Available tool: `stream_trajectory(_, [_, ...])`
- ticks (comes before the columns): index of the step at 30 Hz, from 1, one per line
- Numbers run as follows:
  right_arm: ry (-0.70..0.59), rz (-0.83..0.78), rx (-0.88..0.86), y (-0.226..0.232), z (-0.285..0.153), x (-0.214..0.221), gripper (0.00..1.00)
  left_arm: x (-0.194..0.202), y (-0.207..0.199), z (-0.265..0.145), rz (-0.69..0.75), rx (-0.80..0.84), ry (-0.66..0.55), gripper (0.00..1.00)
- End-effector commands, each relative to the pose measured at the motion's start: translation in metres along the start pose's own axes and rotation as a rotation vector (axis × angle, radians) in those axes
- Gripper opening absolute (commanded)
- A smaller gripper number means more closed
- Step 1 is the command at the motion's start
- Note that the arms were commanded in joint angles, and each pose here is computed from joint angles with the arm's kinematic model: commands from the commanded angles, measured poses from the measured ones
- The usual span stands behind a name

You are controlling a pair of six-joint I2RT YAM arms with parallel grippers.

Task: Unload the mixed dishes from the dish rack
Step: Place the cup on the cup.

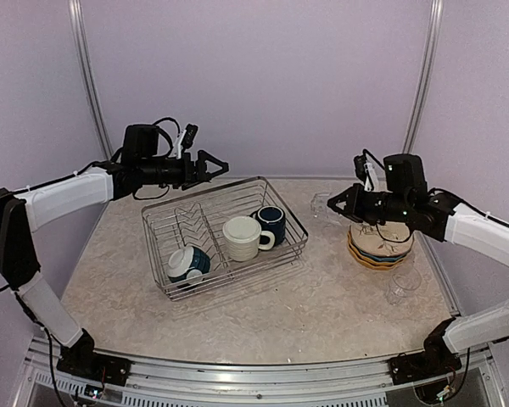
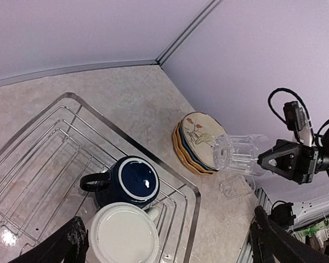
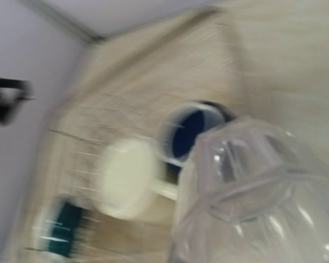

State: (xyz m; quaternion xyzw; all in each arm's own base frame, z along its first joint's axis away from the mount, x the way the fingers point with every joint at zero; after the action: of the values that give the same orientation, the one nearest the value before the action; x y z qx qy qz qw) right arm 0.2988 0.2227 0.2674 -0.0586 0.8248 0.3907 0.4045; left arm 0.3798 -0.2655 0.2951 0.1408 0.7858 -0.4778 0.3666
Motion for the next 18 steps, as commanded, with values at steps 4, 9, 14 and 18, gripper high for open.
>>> stream_trajectory(4, [0.296,-0.062,0.618,-0.052,-0.111,0.039,0.00,0.011,0.015,0.004,-0.051,-0.114,0.065,0.99])
stream_trajectory(9, [0.419,-0.018,0.785,-0.057,-0.156,0.050,0.00,0.016,0.017,0.018,-0.062,-0.112,0.105,0.99])
stream_trajectory(14, [0.440,0.017,0.788,-0.051,-0.174,0.055,0.00,0.018,0.018,0.024,-0.054,-0.119,0.122,0.99])
stream_trajectory(18, [0.462,0.039,0.818,-0.059,-0.174,0.066,0.00,0.018,0.018,0.024,-0.049,-0.129,0.127,0.99])
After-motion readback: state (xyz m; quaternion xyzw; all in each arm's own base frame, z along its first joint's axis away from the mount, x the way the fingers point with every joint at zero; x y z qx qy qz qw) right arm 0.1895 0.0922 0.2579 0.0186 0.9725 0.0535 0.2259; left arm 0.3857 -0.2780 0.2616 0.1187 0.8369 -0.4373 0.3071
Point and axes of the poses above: each gripper's point midway between its finger pads, its own z axis out along the fingers, its own y axis along the line the jaws close on, x = y × z, the point moved 4 cm from there along -z, back along the fingers, and after that the axes turned 5 degrees about -z, right-handed, at the moved point
